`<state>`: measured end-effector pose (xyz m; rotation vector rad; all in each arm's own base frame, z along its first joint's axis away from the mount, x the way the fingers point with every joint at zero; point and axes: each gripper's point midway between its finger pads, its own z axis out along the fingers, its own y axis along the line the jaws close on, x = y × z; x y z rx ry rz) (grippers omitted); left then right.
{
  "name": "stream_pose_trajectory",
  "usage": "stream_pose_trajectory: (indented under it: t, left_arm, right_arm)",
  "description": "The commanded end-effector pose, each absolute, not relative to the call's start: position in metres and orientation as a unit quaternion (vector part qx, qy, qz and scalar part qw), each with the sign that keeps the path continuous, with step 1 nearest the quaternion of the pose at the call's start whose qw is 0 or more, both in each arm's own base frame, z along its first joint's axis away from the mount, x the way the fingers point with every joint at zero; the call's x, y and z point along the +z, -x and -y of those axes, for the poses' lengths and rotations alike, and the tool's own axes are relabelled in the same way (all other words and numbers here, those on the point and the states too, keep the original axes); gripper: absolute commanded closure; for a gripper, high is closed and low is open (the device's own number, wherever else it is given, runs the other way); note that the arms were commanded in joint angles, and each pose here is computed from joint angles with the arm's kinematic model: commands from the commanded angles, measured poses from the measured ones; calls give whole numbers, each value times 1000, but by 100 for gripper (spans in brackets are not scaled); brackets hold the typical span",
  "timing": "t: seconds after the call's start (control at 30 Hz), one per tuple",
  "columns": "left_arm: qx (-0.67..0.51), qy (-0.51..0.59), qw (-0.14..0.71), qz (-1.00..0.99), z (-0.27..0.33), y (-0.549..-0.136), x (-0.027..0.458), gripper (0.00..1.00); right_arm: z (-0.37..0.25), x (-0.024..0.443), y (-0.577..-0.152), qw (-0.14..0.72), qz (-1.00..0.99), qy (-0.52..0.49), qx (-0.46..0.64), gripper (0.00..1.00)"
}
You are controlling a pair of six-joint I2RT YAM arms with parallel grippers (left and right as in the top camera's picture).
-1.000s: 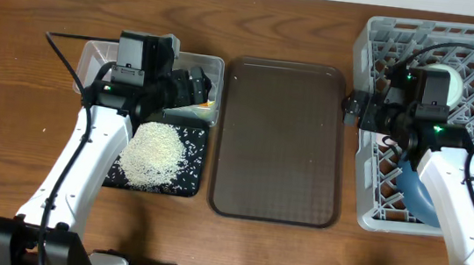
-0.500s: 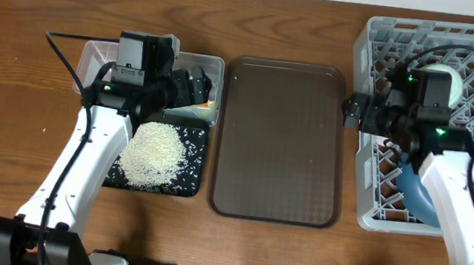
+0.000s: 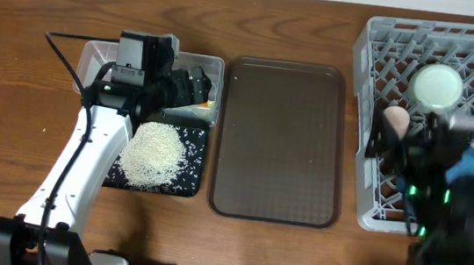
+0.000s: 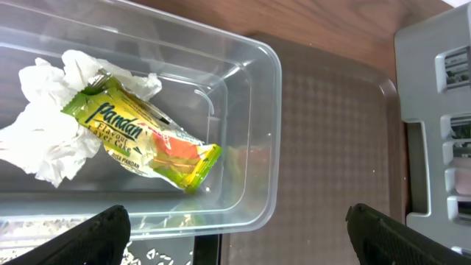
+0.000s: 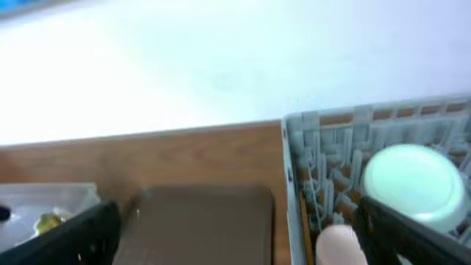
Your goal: Sort waste into correct bins and load items into the dishwasher rack
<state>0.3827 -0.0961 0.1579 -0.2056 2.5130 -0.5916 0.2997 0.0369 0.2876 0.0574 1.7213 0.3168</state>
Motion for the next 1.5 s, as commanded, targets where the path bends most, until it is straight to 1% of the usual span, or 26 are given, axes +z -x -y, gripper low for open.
stream_pose_trajectory:
  t: [0.0,0.13,0.3,0.47,0.93,1.1,1.3,1.47]
  left_arm:
    - [-216,80,265,-936,94,-382,151,3]
    - [-216,80,265,-936,94,-382,151,3]
    - [-216,80,265,-936,94,-382,151,3]
    - [-216,80,265,-937,94,-382,151,3]
    - [-216,80,265,-936,94,-382,151,3]
    - [-216,80,265,-936,94,-382,151,3]
    - [-216,80,265,-936,94,-382,151,3]
    - [-216,80,265,-936,94,-382,151,3]
  right_arm:
    - [-30,257,-286,660,-739,-34,130,1]
    - [-29,241,-271,707,-694,-28,134,1]
    - [-24,226,-261,728,-673,-35,126,1]
    - [-19,215,-257,725,-678,-46,114,1]
    - [-16,166,-248,688,-719,-43,92,1]
    - [-17,157,-246,678,-732,-14,66,1]
    - [-25,157,-245,681,-729,69,11,1]
    - [-24,157,-245,681,-729,69,9,1]
